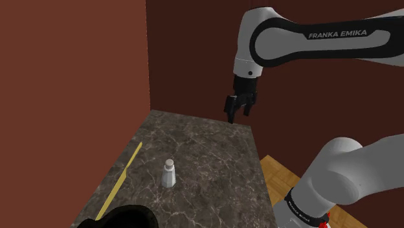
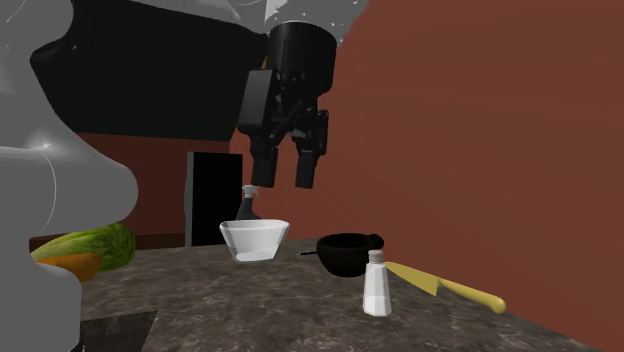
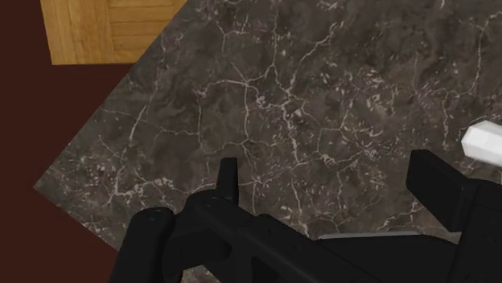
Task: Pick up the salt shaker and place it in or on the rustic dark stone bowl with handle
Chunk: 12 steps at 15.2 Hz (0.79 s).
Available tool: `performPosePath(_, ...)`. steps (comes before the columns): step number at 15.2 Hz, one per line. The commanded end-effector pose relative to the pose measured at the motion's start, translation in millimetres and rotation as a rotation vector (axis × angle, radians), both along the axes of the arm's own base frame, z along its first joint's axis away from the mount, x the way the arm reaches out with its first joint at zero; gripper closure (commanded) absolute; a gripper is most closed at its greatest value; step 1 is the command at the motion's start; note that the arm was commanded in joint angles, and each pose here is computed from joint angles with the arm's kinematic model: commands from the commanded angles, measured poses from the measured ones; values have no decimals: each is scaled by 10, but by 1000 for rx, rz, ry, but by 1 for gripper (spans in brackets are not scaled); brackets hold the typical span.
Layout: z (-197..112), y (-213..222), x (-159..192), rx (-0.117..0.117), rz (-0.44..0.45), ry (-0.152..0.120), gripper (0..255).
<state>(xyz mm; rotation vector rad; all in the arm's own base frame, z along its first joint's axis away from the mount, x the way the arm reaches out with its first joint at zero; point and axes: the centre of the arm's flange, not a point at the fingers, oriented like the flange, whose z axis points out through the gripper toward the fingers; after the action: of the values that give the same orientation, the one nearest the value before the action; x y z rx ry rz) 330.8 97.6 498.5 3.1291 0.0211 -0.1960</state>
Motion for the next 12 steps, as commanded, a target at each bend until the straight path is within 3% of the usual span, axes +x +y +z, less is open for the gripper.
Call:
performPosePath(1,-86,255,39,2,0,-3,0)
performPosePath(12,-527,1606,293,6,8,-14,0)
